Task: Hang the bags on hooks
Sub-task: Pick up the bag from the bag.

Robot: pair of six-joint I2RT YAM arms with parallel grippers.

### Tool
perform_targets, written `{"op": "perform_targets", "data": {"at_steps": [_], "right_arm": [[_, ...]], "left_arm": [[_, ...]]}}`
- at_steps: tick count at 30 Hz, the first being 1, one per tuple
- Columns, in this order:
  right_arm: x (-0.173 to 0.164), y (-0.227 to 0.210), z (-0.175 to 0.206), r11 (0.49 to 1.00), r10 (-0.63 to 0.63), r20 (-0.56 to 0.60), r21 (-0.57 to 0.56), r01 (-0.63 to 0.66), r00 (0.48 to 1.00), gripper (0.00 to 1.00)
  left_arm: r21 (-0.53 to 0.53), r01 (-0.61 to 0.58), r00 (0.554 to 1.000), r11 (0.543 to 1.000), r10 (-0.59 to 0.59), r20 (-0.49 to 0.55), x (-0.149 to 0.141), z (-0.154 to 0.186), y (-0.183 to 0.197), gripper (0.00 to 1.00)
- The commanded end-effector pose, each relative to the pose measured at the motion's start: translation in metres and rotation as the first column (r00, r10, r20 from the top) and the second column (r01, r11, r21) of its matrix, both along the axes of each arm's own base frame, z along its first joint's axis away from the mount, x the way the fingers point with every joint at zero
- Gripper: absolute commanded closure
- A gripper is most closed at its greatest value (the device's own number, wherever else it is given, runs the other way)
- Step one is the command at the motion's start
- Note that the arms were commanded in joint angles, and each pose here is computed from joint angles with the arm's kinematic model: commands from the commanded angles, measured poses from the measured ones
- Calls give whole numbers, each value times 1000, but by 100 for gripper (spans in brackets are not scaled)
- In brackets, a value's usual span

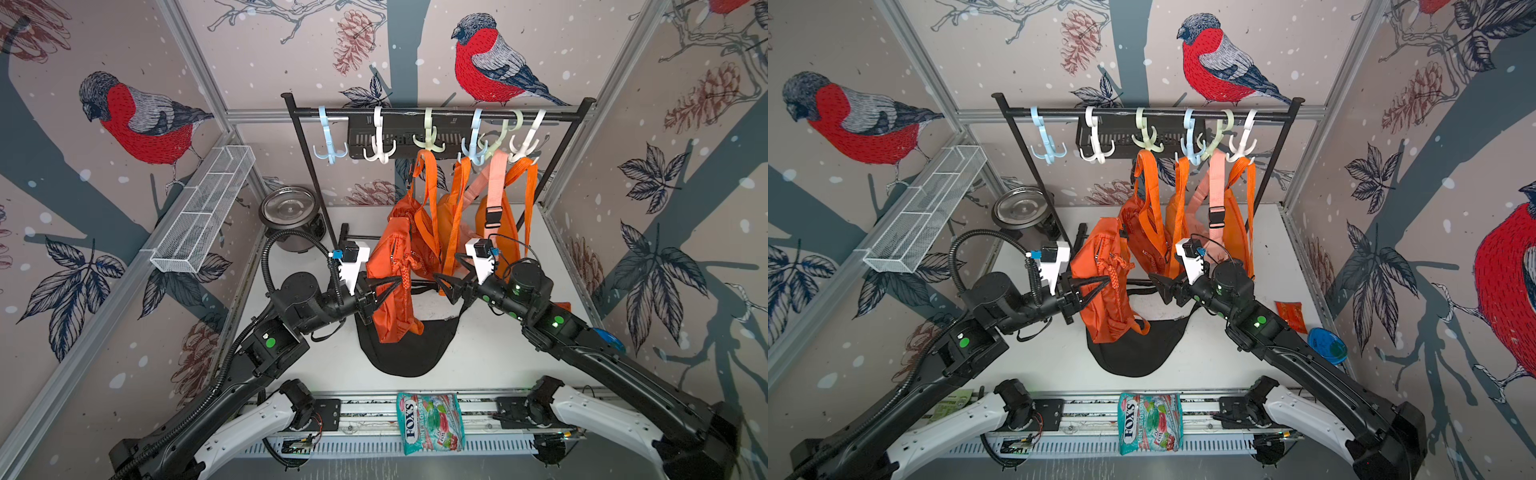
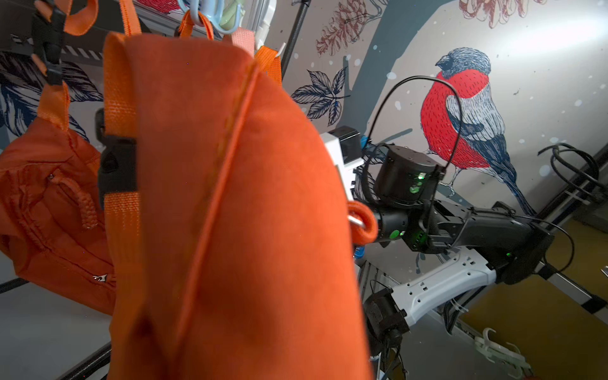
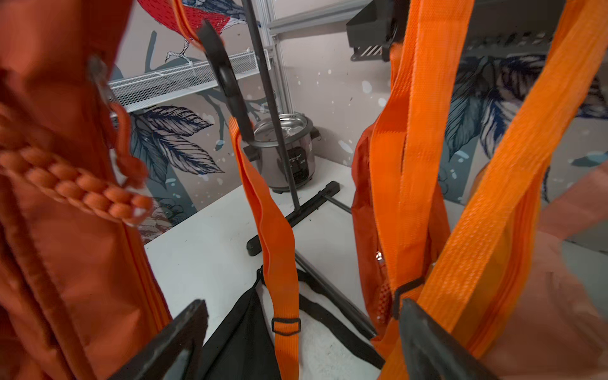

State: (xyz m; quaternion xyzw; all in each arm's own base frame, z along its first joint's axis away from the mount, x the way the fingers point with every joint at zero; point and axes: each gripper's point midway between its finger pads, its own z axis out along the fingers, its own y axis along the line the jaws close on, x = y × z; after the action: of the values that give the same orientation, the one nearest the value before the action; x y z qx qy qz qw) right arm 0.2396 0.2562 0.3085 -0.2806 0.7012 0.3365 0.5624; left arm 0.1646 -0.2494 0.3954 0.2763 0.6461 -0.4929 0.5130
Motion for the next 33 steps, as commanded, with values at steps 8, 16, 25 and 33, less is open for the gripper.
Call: {"op": "perform_targets", "data": {"at_steps": [8, 16, 25, 33], "right_arm": [[-21, 26, 12, 987, 158, 48, 26, -159, 986, 6], [-30, 55, 16, 991, 133, 90, 15, -135, 987, 1], [4, 66, 23, 999, -14, 70, 35, 12, 997, 43], [15, 67, 29, 999, -52, 80, 9, 52, 995, 95]], "left_arm": [[42, 204, 973, 978, -207, 104, -41, 33, -3, 100], [43, 192, 976, 981, -195, 102, -40, 34, -2, 100], [29, 167, 979, 986, -169, 111, -42, 34, 4, 100], [29, 139, 983, 990, -142, 117, -43, 29, 11, 100]]}}
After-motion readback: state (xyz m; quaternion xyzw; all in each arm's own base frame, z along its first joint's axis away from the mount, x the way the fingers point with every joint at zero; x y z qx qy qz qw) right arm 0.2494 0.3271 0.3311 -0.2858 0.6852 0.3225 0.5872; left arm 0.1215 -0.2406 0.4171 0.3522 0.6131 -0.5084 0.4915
